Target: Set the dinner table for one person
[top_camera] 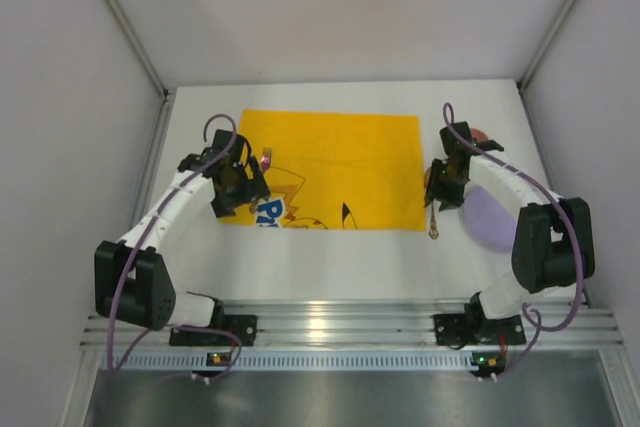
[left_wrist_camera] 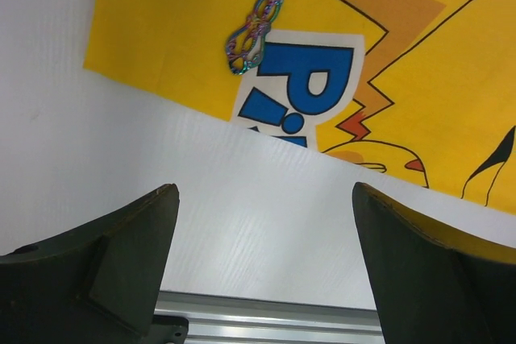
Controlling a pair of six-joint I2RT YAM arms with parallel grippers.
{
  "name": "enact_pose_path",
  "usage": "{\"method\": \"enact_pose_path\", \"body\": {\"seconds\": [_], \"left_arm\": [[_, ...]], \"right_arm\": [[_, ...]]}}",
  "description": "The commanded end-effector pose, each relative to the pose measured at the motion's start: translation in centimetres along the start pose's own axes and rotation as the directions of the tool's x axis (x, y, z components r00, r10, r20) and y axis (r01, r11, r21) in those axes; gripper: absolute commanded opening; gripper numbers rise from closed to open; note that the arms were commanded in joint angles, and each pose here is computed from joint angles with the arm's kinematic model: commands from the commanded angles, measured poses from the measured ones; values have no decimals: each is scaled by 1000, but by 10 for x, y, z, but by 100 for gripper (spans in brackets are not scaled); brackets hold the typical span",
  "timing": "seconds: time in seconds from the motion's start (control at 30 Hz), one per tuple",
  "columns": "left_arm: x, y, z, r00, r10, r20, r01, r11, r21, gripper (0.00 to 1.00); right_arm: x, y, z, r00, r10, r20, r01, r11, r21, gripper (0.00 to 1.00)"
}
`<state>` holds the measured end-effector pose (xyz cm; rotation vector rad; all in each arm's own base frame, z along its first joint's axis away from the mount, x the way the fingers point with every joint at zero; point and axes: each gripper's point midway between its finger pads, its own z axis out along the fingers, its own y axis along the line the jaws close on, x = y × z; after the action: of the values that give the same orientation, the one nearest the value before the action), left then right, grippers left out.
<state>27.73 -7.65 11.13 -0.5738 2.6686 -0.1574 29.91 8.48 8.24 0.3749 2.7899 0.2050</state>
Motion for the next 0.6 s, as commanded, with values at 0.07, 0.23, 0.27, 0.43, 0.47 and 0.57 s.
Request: {"method": "enact_pose_path", "body": {"seconds": [0.07,0.23,0.27,0.43,0.47,0.57], "left_arm": [[-24,-35,-7,997,16,80,-21,997,68,93],[-20,-44,-1,997,32,69,-37,997,66,93],[-19,-44,0,997,35,66,-40,997,63,93],[-22,-44,2,997,36,73,-40,998,52,93],[-23,-44,2,997,35,75,-39,998,49,93],[-24,-45,2,997,32,74,-36,998,49,93]], "right_arm": [[-10,-30,0,1000,-20,16,18,994,105,41],[-17,-36,16,1000,-21,-11,23,991,130,40],[-18,-35,19,1000,-23,-13,24,992,125,41],[-24,-28,35,999,-21,-35,24,994,109,39],[-27,-26,37,999,-23,-29,25,994,104,39],[-34,-24,44,999,-25,-33,29,994,105,38]]}}
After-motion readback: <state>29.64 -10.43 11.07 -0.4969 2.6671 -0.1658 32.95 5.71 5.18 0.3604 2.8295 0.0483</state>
